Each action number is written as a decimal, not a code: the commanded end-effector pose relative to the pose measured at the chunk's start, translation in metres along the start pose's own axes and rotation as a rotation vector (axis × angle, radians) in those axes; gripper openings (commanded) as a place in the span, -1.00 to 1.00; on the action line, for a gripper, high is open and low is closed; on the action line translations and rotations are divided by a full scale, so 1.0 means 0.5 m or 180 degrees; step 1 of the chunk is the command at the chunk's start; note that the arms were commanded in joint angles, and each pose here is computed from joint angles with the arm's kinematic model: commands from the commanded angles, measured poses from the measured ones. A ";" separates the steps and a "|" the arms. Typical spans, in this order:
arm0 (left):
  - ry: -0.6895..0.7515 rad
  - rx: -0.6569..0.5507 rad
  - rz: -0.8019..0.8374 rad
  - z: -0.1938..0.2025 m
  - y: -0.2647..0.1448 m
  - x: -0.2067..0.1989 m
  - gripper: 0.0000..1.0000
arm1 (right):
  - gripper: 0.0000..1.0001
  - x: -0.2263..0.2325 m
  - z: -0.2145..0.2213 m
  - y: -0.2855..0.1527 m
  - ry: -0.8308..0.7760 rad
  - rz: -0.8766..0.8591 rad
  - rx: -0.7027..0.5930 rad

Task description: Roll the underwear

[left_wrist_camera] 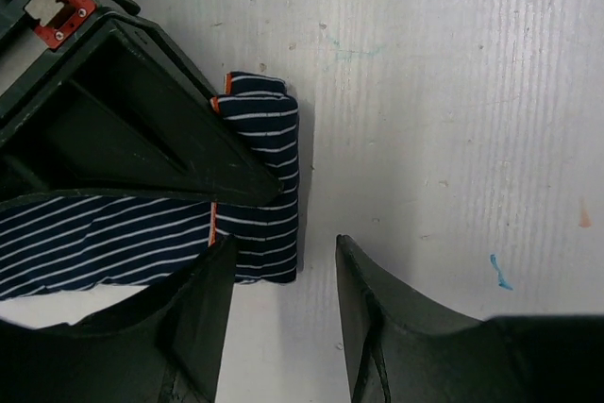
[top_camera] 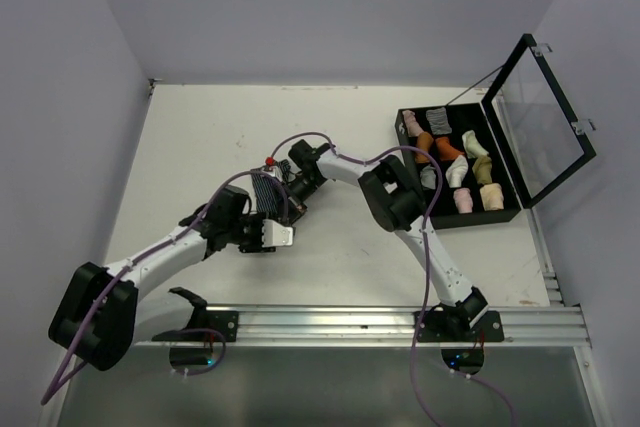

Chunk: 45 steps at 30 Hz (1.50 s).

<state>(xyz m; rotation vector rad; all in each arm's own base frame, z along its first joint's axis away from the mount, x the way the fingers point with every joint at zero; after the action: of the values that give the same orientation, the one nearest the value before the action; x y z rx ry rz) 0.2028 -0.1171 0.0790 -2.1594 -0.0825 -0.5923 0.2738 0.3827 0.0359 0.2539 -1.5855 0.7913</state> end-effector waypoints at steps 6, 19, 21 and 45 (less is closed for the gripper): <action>0.0211 0.0205 0.0027 0.000 0.057 0.006 0.02 | -1.00 -0.147 0.034 0.034 0.0212 0.0773 0.0130; -0.0133 0.0663 0.1196 0.025 0.071 -0.109 -0.93 | -0.47 -0.105 0.043 -0.009 0.0009 0.0838 0.0086; -0.0210 0.0618 0.1348 0.025 0.065 -0.123 -1.00 | -0.20 -0.082 0.039 -0.050 0.0001 0.0876 -0.0082; -0.2366 -0.0021 0.2923 0.082 0.104 -0.002 -1.00 | -0.07 0.178 0.109 -0.297 -0.2405 0.1951 -0.1513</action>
<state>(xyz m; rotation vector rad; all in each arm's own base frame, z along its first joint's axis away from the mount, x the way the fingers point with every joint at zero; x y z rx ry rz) 0.2646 -0.1438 0.0578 -2.2531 0.3518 0.4840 0.3088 0.2495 0.1596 -0.3657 -2.3520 0.7303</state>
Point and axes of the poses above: each gripper's point midway between its finger pads, its own y axis out along the fingers, its own x axis along the line the jaws close on, z = x × y, the point moved 6 cm from there along -y, back along the fingers, and after that the axes turned 14 degrees about y, right-handed, at the moved point
